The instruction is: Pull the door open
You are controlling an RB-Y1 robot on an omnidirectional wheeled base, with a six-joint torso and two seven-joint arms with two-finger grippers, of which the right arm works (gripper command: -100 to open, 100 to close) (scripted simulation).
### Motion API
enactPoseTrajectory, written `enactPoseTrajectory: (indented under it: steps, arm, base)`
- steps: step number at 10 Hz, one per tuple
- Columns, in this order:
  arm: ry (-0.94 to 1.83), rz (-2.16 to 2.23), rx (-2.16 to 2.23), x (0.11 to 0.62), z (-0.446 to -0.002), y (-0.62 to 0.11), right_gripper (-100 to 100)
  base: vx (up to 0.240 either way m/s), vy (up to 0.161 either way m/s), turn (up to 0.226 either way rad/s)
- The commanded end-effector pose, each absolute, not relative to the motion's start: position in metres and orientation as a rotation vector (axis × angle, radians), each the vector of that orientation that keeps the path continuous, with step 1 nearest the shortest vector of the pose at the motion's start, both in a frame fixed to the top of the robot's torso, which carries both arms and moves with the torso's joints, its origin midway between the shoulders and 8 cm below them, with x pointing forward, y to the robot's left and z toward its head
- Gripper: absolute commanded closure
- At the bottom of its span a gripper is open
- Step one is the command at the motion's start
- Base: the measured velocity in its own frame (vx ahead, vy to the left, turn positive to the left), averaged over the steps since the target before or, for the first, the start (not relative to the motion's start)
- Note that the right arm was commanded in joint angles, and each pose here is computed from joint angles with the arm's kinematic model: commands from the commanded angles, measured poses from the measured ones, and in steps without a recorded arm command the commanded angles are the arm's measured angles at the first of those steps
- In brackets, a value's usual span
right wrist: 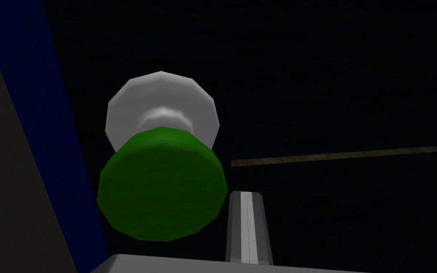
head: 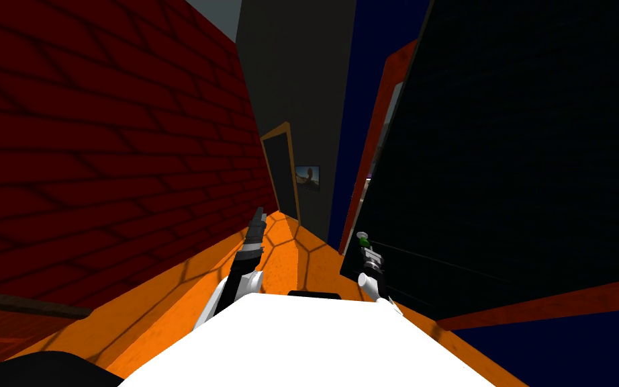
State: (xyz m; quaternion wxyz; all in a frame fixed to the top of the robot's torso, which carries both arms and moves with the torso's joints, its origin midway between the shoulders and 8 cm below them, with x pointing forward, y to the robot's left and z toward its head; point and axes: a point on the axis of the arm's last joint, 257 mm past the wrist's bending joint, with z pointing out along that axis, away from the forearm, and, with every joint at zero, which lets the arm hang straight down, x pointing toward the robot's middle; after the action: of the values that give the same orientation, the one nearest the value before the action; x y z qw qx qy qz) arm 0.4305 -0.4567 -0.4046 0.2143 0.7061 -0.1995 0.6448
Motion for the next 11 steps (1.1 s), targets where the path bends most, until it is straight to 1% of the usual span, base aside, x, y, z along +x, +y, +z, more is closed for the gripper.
enactPoseTrajectory:
  steps: [1,2,3,5,9,10,11]
  arm:
    - [-0.551,1.796,1.959,0.433,-0.403,-0.454,100]
    - [-0.551,1.796,1.959,0.433,-0.403,-0.454,100]
    - [-0.537,1.816,1.960,0.432,-0.403,-0.448,-100]
    - [-0.517,1.849,1.962,0.434,-0.400,-0.438,-100]
    - [-0.458,1.956,1.972,0.439,-0.393,-0.403,-100]
    - [-0.451,1.969,1.973,0.440,-0.392,-0.399,-100]
    - [-0.455,1.956,1.973,0.440,-0.394,-0.402,-100]
  base:
    - [0.000,0.000,0.000]
    - [0.000,0.000,0.000]
    - [-0.118,-0.025,0.113]
    - [-0.190,-0.010,0.110]
    - [-0.222,-0.013,0.165]
    - [-0.220,-0.034,0.129]
    - [-0.093,-0.017,0.022]
